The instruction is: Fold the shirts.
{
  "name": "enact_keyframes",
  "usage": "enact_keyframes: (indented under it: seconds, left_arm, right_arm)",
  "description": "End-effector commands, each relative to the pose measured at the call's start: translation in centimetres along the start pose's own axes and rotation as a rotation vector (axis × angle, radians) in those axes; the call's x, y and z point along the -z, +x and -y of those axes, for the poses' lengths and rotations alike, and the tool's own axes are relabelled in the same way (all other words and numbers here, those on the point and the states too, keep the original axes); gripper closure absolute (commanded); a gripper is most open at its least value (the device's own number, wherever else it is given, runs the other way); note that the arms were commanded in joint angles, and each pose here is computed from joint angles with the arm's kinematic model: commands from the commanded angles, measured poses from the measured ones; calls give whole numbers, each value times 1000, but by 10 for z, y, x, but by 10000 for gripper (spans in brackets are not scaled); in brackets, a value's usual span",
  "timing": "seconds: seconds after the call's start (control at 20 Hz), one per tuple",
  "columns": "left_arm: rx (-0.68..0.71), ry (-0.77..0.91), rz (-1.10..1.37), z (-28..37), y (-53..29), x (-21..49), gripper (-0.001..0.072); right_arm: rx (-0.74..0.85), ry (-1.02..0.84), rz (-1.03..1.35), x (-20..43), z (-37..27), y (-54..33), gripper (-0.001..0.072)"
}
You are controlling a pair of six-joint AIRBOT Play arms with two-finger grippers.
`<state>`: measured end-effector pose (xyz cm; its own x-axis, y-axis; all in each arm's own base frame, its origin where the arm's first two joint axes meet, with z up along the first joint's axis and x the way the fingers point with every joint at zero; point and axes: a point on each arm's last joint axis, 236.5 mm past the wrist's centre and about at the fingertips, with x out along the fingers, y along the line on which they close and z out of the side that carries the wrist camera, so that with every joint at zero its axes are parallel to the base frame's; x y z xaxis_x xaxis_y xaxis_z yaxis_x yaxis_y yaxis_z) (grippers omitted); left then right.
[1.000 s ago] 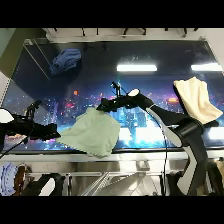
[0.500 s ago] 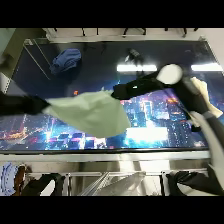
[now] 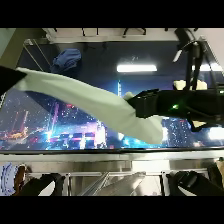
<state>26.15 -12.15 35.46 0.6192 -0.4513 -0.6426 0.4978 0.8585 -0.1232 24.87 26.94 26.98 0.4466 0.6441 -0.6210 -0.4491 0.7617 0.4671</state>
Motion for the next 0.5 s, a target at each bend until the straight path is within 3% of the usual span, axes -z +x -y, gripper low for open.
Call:
enact_keyframes:
  seconds: [0.0,0.25,0.3,0.35,0.4,0.45]
  left_arm:
    - [-126,-63,-174,-42,33,43,695]
    - [-207,-83,-403,-111,149,88,695]
    - [-250,-93,-484,-134,169,104,695]
    - [-278,-133,-564,-154,186,120,695]
    - [-293,-198,-604,-174,201,130,694]
    - [-303,-262,-633,-193,213,139,695]
  right_arm:
    - [172,-46,-53,4,32,46,680]
    - [177,0,-81,2,59,205,671]
    - [148,36,-94,10,59,234,602]
    - [122,77,-111,18,59,256,256]
    - [89,126,-130,26,56,274,6]
    - [60,133,-159,34,52,281,5]
